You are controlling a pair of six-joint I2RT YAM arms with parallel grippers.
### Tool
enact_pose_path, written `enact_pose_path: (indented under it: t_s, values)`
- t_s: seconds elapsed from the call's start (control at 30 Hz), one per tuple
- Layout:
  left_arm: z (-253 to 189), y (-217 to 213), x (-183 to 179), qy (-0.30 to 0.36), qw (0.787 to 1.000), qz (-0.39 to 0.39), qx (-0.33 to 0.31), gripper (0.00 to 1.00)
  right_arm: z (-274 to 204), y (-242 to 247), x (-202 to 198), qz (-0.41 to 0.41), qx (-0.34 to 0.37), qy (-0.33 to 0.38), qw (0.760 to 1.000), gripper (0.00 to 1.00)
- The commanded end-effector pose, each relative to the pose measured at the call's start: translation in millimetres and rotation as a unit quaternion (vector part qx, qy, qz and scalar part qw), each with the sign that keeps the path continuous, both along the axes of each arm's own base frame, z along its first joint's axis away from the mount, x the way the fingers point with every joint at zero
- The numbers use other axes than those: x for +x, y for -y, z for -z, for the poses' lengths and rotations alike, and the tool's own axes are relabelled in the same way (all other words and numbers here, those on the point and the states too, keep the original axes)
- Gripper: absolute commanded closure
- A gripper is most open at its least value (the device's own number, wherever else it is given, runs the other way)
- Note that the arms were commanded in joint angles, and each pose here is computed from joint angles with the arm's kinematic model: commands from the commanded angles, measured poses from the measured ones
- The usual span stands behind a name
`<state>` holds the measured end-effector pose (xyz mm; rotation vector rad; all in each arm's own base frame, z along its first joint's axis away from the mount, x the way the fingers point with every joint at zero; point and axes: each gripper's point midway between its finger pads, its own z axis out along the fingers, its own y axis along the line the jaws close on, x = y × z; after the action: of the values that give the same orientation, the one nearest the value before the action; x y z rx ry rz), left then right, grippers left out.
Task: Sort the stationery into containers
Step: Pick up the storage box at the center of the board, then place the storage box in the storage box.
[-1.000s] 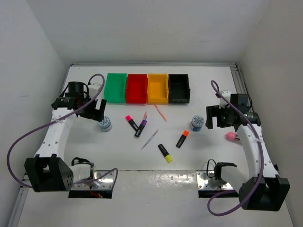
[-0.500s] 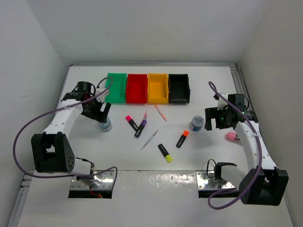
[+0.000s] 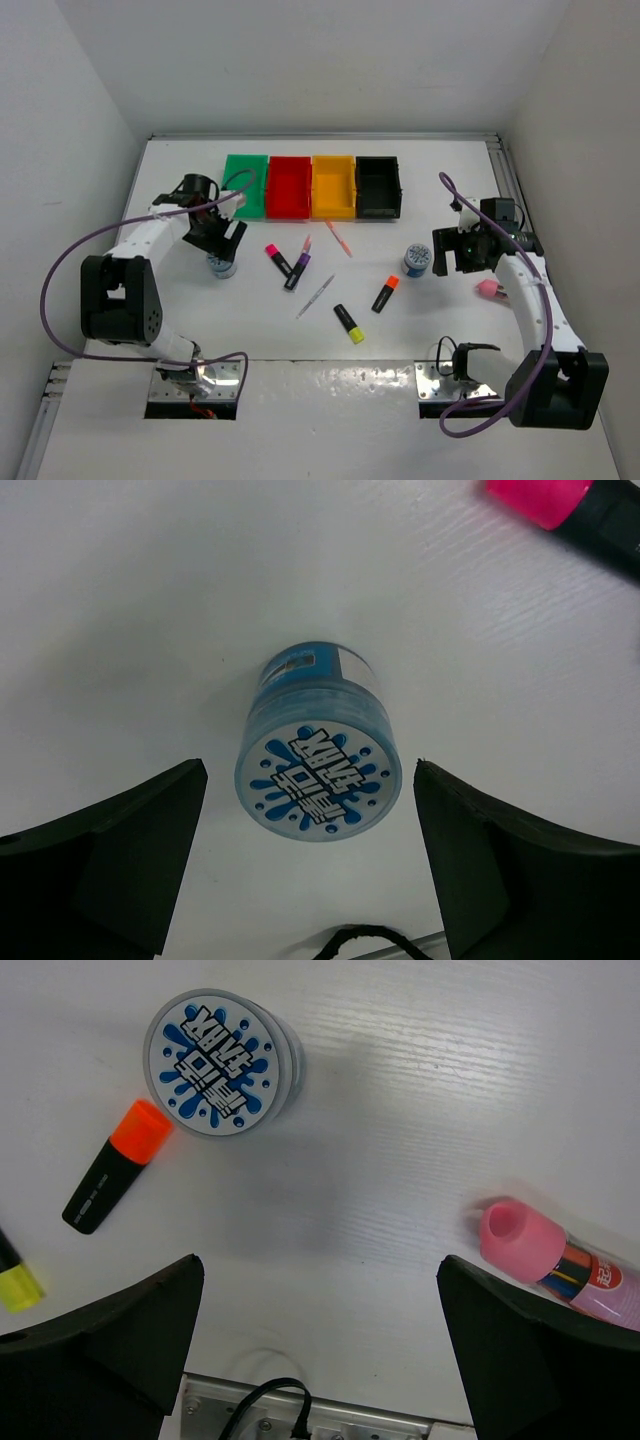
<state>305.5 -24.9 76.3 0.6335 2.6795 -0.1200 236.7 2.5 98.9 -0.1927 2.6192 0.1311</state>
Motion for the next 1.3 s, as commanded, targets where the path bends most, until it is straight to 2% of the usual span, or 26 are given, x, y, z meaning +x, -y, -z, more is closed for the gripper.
enact_pose_path:
  t_s: [0.0, 0.3, 0.4, 0.47, 0.5, 0.57, 0.6, 0.63, 0.7, 0.73, 0.77, 0.9, 0.93, 0.97, 1.0, 1.03, 1.07, 1.13, 1.27]
  values:
    - [5.4, 0.9, 10.6, 0.011, 1.000, 0.002, 0.013, 0.09, -7.1, 1.8, 8.7, -0.001, -0.007, 0.017, 1.000, 0.02]
    - [20.7, 0.7, 6.3, -0.019, 0.999, 0.017, 0.023, 0.29, -5.9, 3.0, 8.3, -0.002, -0.011, 0.018, 1.000, 0.02]
    - [21.0, 0.4, 6.3, -0.019, 0.999, 0.019, 0.020, 0.43, -4.5, 2.3, 8.9, 0.000, -0.008, 0.017, 1.000, 0.02]
    - [16.8, 0.3, 9.7, -0.013, 1.000, 0.019, 0.019, 0.58, -4.3, 2.1, 10.0, 0.000, -0.007, 0.016, 1.000, 0.02]
    - [16.9, 1.0, 8.6, -0.015, 1.000, 0.021, 0.018, 0.58, -4.1, 2.3, 10.3, 0.001, -0.007, 0.016, 1.000, 0.02]
    - [2.8, 3.1, 21.2, 0.003, 1.000, 0.023, 0.012, 0.69, -4.1, 2.3, 10.3, 0.001, -0.007, 0.016, 1.000, 0.02]
    - [-3.7, 8.1, 24.2, 0.005, 0.999, 0.031, 0.001, 0.80, -3.7, 1.7, 11.0, 0.000, -0.006, 0.016, 1.000, 0.02]
    - [-26.5, 11.9, 44.1, 0.038, 0.999, 0.034, -0.005, 0.87, -2.8, 1.6, 10.6, 0.001, -0.006, 0.015, 1.000, 0.02]
    - [-46.8, 19.8, 60.2, 0.051, 0.998, 0.041, -0.022, 0.98, -0.6, 1.4, 11.2, 0.002, -0.004, 0.013, 1.000, 0.02]
    - [-81.8, 23.4, 87.2, 0.097, 0.994, 0.045, -0.026, 0.98, 0.1, 1.3, 11.1, 0.003, -0.003, 0.011, 1.000, 0.02]
    - [-85.2, 26.4, 95.9, 0.090, 0.994, 0.048, -0.028, 0.99, 1.0, 1.1, 12.1, 0.003, -0.002, 0.009, 1.000, 0.02]
    - [-139.2, 28.2, 151.8, 0.141, 0.989, 0.031, -0.015, 1.00, 0.1, 2.3, 16.8, 0.004, -0.004, 0.009, 1.000, 0.02]
    - [-125.2, 28.5, 165.7, 0.124, 0.992, 0.031, -0.012, 1.00, 0.7, 2.6, 17.1, 0.003, -0.005, 0.007, 1.000, 0.02]
    - [-154.1, 29.7, 181.2, 0.155, 0.987, 0.028, -0.012, 1.00, 0.5, 2.9, 18.5, 0.004, -0.006, 0.010, 1.000, 0.02]
    - [-157.8, 31.2, 189.6, 0.158, 0.987, 0.028, -0.013, 1.00, 1.8, 2.7, 19.5, 0.005, -0.004, 0.006, 1.000, 0.02]
    - [-130.3, 33.6, 195.5, 0.118, 0.993, 0.029, -0.010, 1.00, 2.2, 2.2, 20.2, 0.007, -0.002, 0.005, 1.000, 0.02]
    - [-148.5, 37.4, 209.9, 0.148, 0.989, 0.030, -0.011, 1.00, 3.5, 2.8, 20.4, 0.009, -0.002, 0.001, 1.000, 0.02]
    - [-129.8, 40.9, 220.9, 0.137, 0.990, 0.031, -0.009, 1.00, 5.4, 2.7, 21.8, 0.010, 0.000, -0.006, 1.000, 0.02]
    - [-93.4, 48.1, 217.5, 0.115, 0.992, 0.042, -0.017, 1.00, 7.3, 6.0, 23.8, 0.011, -0.006, -0.011, 1.000, 0.02]
